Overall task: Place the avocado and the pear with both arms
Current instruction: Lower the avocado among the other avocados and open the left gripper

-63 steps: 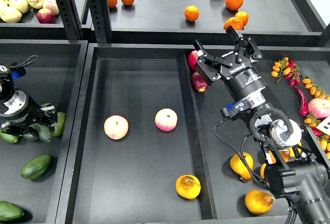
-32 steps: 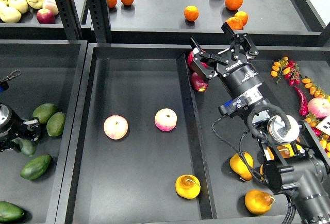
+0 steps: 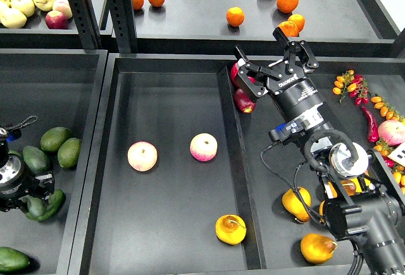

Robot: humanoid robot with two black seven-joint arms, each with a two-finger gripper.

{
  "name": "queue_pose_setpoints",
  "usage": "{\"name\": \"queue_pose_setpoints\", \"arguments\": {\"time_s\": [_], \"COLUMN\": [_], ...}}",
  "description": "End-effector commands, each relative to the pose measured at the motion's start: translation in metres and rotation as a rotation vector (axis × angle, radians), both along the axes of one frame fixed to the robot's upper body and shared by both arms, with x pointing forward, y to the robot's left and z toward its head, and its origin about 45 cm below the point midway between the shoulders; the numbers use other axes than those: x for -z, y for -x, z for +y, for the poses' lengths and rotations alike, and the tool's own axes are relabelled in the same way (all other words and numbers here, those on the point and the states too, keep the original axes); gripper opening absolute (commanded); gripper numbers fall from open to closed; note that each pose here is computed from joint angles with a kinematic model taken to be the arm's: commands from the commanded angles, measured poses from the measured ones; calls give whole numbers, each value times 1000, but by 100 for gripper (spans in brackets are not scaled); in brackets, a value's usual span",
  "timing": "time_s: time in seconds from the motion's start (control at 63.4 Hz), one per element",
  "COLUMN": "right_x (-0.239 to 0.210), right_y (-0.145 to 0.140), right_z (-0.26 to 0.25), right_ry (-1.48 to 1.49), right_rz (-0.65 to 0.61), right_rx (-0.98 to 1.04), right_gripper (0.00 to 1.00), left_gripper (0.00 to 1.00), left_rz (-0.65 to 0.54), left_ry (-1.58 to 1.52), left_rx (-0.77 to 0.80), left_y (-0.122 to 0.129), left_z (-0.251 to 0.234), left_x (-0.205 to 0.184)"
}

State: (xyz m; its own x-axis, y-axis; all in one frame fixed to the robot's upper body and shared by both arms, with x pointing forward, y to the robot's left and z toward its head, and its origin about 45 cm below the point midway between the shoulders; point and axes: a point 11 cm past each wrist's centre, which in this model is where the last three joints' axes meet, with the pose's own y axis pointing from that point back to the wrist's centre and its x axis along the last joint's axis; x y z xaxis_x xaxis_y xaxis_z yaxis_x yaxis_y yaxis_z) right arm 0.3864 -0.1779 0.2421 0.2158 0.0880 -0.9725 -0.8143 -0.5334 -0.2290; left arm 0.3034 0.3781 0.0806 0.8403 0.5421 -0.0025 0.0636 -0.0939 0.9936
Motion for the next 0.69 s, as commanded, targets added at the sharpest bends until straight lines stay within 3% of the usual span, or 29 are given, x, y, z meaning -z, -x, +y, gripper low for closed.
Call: {"name": "queue_pose_setpoints", "arguments": {"time_s": [0.0,0.678], "right_x": [1,3], "right_y": [2,4], "right_z": [-1,0], "right_ry": [-2,-1], "right_rz": [1,5], "right_rx": [1,-1], "right_gripper": [100,100], "left_gripper": [38,70], "left_rz": [6,-9], "left_ry": [-4,-23], "left_rx": [-2,30], "left_y": [3,-3], "left_z": [1,1], "left_x": [4,2]}}
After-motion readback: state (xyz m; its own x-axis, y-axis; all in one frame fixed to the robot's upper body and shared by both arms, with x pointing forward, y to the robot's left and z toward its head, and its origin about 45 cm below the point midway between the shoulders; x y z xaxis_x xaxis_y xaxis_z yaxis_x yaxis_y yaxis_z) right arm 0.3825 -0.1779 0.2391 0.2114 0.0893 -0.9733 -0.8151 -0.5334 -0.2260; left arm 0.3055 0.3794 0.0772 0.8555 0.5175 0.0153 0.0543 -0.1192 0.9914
